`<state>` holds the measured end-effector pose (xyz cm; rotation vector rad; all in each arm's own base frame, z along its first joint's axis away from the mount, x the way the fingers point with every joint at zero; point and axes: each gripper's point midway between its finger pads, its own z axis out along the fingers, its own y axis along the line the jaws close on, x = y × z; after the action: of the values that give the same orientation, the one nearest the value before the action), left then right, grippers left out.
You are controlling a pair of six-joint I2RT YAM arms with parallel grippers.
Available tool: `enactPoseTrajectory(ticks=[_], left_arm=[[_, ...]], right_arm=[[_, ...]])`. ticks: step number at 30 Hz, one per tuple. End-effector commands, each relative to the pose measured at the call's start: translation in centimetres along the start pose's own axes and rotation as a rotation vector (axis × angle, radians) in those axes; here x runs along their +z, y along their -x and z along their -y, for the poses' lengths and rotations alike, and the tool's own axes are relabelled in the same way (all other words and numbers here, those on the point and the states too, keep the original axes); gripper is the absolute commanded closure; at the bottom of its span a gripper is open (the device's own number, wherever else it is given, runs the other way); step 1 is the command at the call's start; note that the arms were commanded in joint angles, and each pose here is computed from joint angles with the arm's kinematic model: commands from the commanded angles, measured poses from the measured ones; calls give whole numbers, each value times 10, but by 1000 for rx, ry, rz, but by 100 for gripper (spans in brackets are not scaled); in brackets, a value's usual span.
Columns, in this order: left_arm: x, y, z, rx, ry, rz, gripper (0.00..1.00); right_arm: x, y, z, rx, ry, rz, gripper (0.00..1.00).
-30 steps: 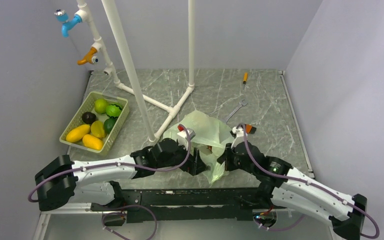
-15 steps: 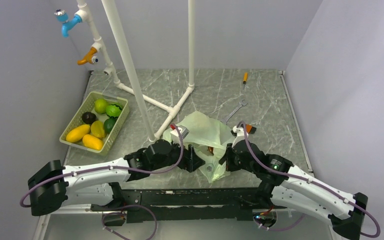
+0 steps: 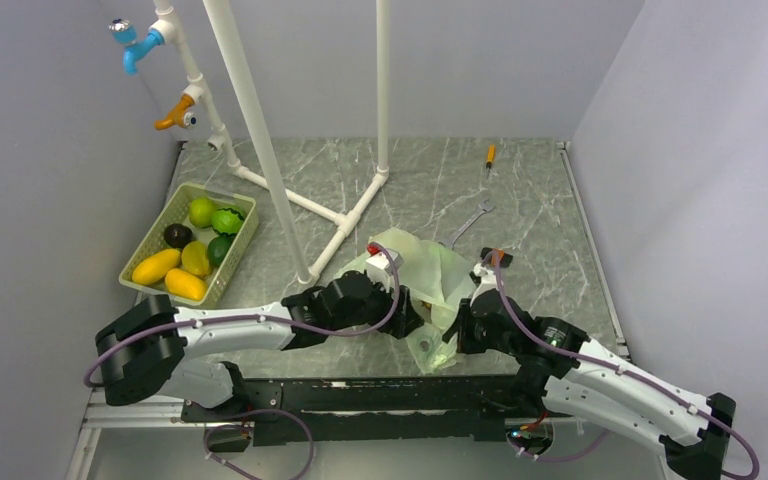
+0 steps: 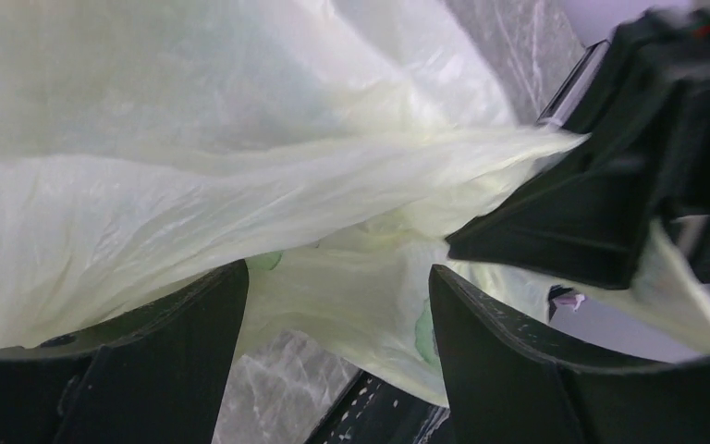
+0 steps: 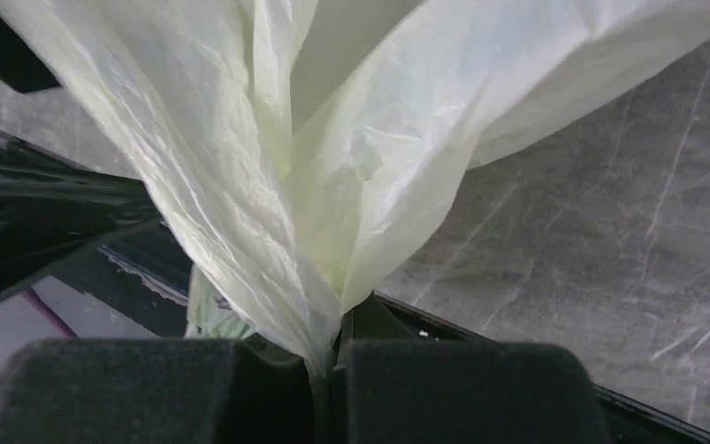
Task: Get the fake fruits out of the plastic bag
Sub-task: Take out the fake fruit from the plastic bag.
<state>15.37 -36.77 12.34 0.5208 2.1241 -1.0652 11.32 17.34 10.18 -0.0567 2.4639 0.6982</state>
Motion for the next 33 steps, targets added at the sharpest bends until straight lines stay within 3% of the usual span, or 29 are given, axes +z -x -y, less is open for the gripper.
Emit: enactPoseTrajectory(ticks=[1, 7, 9, 12, 16, 18, 25, 33], left_arm=[[-1, 36, 28, 34, -81, 95, 24], [-9, 37, 29, 26, -90, 108, 23], [-4, 33, 26, 25, -85, 99, 24], [6, 23, 26, 17, -112, 84, 25], [13, 13, 23, 6, -121, 69, 28], [12, 10, 20, 6, -110, 61, 29], [5, -7, 5, -20, -87, 54, 28], [26, -37, 6, -99, -144, -7, 29]], right_arm=[[5, -8, -5, 41, 28, -26, 100], [7, -9, 3, 55, -29, -38, 98], [9, -11, 7, 63, -56, -48, 78], [10, -7, 11, 69, -96, -33, 67], [7, 16, 14, 88, -146, 64, 19], [2, 32, 9, 65, -153, 108, 4], [4, 65, -3, -153, -188, 164, 1], [-10, 85, -40, -306, -6, 228, 1]])
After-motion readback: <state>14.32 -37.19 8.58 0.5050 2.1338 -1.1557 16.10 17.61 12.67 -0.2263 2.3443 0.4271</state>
